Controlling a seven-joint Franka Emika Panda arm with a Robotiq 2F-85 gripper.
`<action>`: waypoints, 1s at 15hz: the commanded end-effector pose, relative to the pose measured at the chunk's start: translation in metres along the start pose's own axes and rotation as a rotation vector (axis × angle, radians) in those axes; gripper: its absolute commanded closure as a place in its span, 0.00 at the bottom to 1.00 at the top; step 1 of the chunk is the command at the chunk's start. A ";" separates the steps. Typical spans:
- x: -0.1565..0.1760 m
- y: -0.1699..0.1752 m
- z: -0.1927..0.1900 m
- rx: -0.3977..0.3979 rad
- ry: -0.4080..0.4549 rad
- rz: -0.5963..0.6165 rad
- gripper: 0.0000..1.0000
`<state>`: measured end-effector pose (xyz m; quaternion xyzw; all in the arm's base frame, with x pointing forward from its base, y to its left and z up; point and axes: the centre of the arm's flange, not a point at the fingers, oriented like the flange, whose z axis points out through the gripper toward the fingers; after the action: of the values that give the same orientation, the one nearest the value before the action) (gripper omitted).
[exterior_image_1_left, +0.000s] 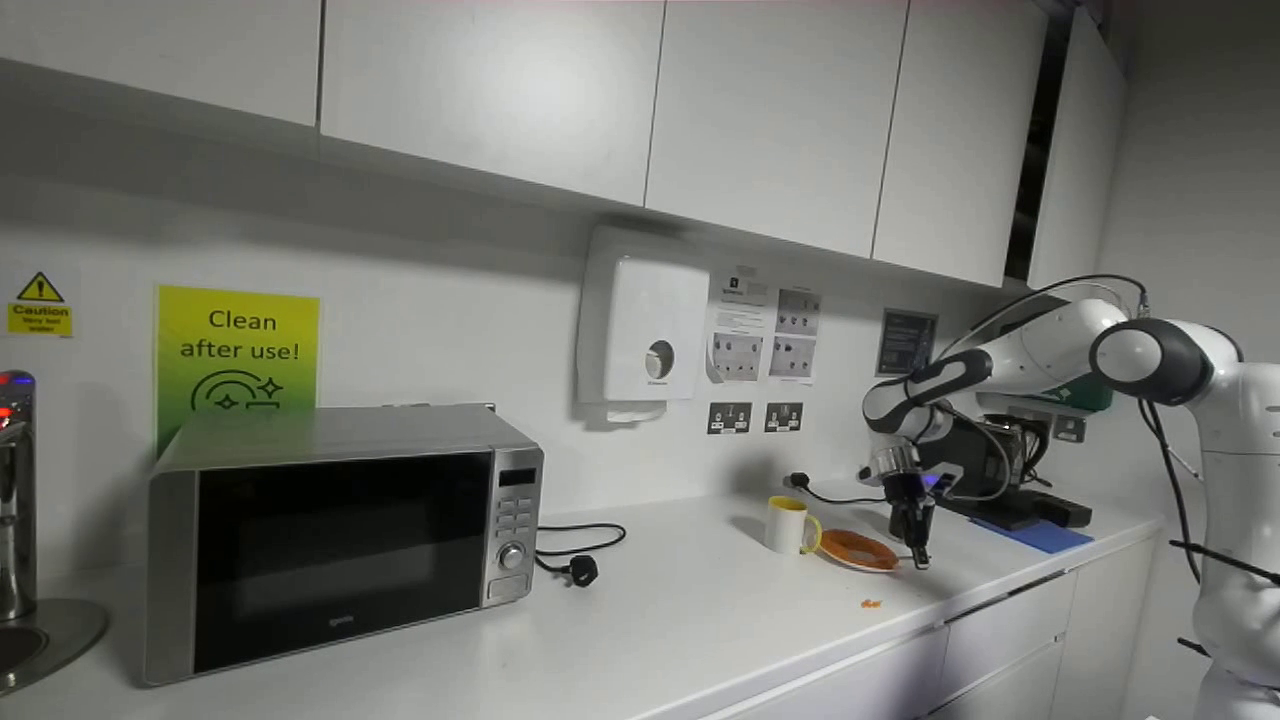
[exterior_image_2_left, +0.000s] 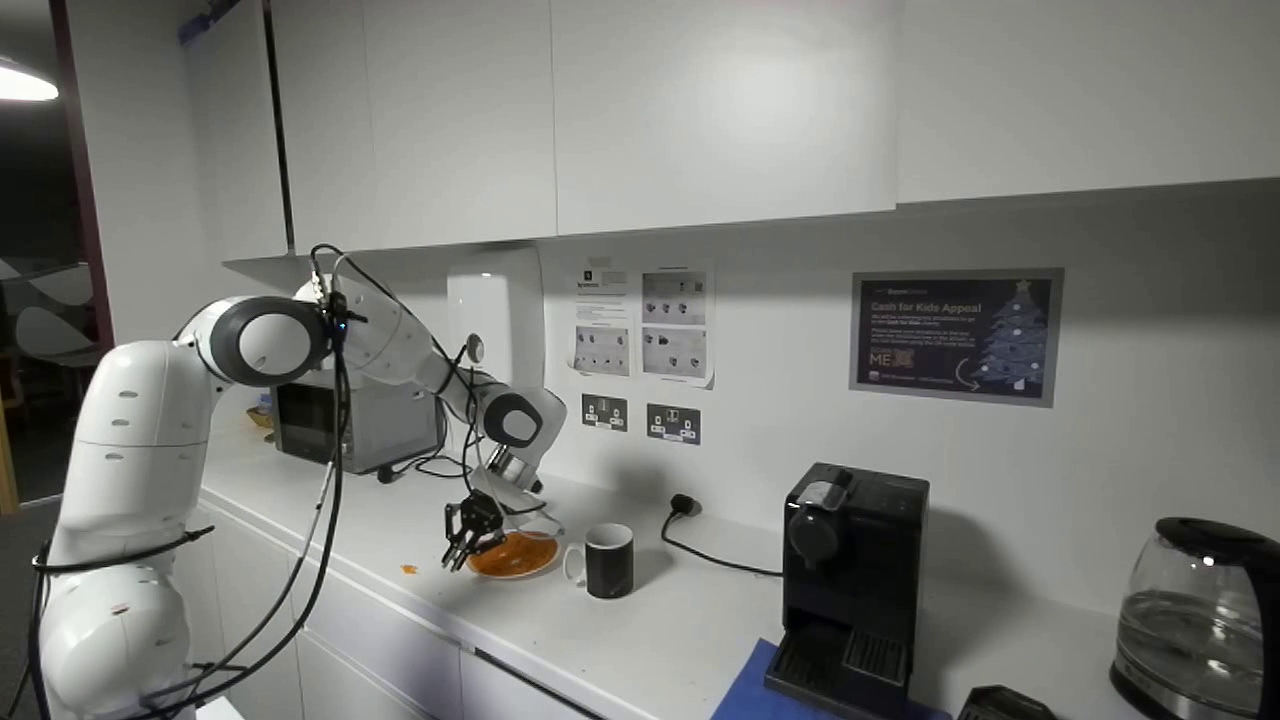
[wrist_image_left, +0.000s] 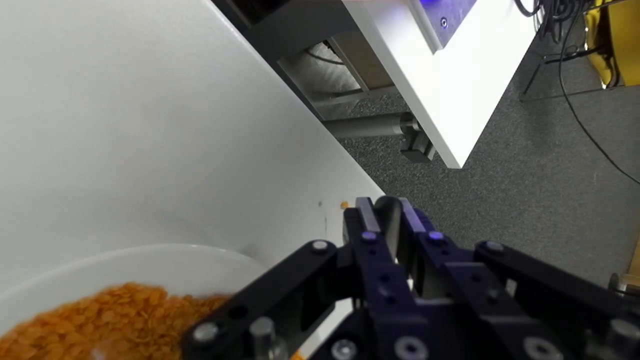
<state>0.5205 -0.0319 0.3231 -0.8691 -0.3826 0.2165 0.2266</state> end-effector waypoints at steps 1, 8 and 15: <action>-0.003 -0.003 -0.001 0.036 -0.003 -0.011 0.97; -0.004 0.003 0.004 0.050 -0.005 -0.003 0.97; -0.006 0.010 -0.003 0.050 0.014 0.007 0.97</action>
<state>0.5196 -0.0347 0.3101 -0.8665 -0.3774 0.2281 0.2340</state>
